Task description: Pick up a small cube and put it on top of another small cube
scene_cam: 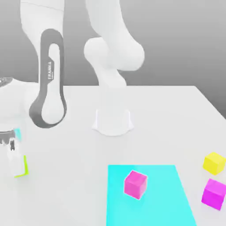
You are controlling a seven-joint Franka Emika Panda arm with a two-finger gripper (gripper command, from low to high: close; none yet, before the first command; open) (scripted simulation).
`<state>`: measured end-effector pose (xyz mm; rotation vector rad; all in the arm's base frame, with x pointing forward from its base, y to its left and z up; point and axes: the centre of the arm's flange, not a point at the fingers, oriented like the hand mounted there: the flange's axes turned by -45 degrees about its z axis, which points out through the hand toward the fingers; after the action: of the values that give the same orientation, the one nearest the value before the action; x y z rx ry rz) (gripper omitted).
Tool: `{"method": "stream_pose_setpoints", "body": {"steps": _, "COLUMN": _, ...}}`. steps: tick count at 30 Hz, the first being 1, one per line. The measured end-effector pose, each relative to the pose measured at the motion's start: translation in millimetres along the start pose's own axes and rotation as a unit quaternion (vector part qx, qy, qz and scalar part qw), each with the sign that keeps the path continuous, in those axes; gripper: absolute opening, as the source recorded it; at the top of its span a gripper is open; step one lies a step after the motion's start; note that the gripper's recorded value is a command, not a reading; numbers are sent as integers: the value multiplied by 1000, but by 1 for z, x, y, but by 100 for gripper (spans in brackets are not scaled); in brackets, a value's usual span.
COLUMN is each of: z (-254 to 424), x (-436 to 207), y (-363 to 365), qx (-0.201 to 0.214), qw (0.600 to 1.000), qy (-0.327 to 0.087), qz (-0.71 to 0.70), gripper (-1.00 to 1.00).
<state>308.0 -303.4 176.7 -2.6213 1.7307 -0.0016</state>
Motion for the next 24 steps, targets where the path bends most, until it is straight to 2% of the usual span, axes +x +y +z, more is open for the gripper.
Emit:
{"method": "stream_pose_setpoints", "body": {"steps": 4, "z": -28, "x": -19, "y": -80, "qx": 12, "qw": 998, "qy": 6, "qz": -61, "gripper": -100}}
{"method": "stream_pose_setpoints", "body": {"steps": 12, "z": -41, "x": -161, "y": -243, "qx": 9, "qw": 974, "qy": -5, "qz": -225, "gripper": -100}}
{"method": "stream_pose_setpoints", "body": {"steps": 18, "z": -53, "x": -295, "y": -305, "qx": 8, "qw": 945, "qy": -7, "qz": -328, "gripper": -100}}
{"method": "stream_pose_setpoints", "body": {"steps": 24, "z": -51, "x": -448, "y": -327, "qx": 5, "qw": 902, "qy": -2, "qz": -431, "gripper": -100}}
